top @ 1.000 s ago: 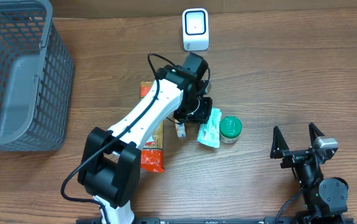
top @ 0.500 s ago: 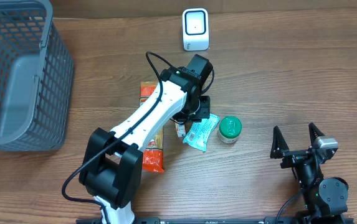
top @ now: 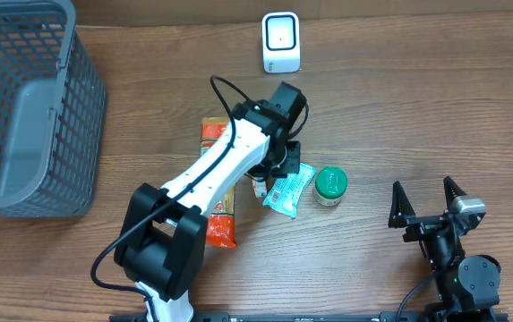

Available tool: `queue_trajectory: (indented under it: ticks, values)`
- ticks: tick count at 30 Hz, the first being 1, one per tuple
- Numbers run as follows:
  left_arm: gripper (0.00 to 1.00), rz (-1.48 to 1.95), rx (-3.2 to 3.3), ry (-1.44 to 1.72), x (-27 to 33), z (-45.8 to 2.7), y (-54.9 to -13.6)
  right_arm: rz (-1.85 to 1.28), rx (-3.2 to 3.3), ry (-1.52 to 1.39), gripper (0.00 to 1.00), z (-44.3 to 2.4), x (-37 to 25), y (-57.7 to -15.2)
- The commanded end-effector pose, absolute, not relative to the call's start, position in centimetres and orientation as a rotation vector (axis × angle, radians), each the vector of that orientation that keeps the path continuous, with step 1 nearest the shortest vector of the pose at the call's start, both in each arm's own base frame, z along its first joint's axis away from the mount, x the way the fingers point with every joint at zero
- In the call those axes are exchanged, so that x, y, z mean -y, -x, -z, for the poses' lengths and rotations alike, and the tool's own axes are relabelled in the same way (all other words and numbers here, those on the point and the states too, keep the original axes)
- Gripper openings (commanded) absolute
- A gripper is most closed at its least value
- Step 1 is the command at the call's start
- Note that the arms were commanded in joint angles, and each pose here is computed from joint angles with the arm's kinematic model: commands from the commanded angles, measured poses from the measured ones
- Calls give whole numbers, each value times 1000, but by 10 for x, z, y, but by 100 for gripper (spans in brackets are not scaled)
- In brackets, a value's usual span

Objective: Scan the item barcode
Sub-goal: 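Lower the teal packet beside the green-lidded jar and open the left gripper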

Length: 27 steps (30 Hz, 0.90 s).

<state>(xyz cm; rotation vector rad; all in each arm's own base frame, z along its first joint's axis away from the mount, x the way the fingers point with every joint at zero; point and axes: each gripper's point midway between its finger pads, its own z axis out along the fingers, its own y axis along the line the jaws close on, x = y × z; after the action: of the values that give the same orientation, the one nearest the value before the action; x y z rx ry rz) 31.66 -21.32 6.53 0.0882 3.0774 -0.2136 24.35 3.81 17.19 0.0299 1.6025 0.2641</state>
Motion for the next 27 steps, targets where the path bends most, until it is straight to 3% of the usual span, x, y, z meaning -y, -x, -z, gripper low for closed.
queue_trajectory:
  ticks: [1, 8, 27]
  values:
    - [4, 151, -3071, -117, 207, -55, -307, -256, -1598, -31, 100, -170, -37, -244]
    - [4, -50, -3016, -105, 182, -43, -314, -256, -1598, -31, 100, -170, -37, -244]
    - [7, -67, -2963, -108, 184, -44, -324, -256, -1598, -31, 100, -170, -37, -244]
